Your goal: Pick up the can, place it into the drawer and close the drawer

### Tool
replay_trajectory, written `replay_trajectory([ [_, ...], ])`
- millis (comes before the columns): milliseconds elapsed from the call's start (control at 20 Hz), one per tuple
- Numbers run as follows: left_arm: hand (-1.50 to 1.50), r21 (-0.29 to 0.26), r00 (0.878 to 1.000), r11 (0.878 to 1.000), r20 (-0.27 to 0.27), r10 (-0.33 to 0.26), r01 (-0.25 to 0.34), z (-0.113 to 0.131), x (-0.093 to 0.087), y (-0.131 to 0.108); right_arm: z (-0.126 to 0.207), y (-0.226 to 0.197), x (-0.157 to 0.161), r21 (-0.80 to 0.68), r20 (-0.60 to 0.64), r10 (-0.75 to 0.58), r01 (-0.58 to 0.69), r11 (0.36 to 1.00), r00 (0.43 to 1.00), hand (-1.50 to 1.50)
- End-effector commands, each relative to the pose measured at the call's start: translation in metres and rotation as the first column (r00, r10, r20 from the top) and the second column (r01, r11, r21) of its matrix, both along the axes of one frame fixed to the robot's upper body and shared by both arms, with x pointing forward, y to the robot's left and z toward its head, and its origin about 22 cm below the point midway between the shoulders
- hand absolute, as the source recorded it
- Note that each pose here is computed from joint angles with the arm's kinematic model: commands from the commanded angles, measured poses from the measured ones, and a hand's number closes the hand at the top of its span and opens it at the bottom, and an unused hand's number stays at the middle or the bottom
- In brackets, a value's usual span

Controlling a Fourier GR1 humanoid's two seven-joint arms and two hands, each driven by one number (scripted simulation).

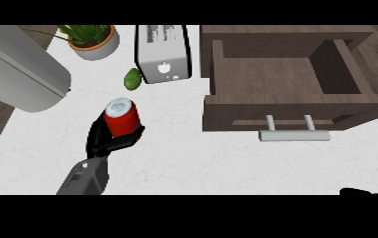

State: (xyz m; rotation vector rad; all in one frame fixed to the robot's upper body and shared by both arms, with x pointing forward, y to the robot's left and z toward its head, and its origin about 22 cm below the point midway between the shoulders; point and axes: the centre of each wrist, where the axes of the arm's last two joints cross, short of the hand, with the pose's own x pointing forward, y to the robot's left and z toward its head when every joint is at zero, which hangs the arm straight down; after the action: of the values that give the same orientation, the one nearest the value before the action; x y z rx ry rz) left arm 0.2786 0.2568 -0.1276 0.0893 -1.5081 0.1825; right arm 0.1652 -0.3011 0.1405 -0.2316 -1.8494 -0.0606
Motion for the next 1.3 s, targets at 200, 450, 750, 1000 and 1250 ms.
replay_trajectory([
  [200,1.5,-0.031,0.996,0.996,0.05,-0.077,0.079,0.005,0.023,-0.011,-0.007,0.001,0.016,-0.013,0.004,0.0,0.0,1.0,1.0,-1.5],
  [450,1.5,-0.008,0.988,0.99,0.055,-0.141,0.142,0.025,0.055,-0.037,-0.007,-0.006,0.005,-0.008,0.036,0.002,-0.002,1.0,0.999,-1.5],
  [750,1.5,-0.046,0.981,0.989,0.144,-0.133,0.14,0.049,0.074,-0.047,0.014,0.006,0.002,-0.014,0.004,-0.015,0.015,1.0,1.0,-1.5],
  [1000,1.5,-0.03,0.972,0.978,0.124,-0.2,0.205,0.073,0.084,-0.076,0.001,-0.012,-0.012,-0.035,0.018,-0.03,0.03,0.999,0.999,-1.5],
  [1250,1.5,0.037,0.943,0.961,0.187,-0.274,0.272,0.131,0.117,-0.104,0.005,-0.015,0.005,-0.041,0.014,-0.056,0.057,0.998,0.998,-1.5],
])
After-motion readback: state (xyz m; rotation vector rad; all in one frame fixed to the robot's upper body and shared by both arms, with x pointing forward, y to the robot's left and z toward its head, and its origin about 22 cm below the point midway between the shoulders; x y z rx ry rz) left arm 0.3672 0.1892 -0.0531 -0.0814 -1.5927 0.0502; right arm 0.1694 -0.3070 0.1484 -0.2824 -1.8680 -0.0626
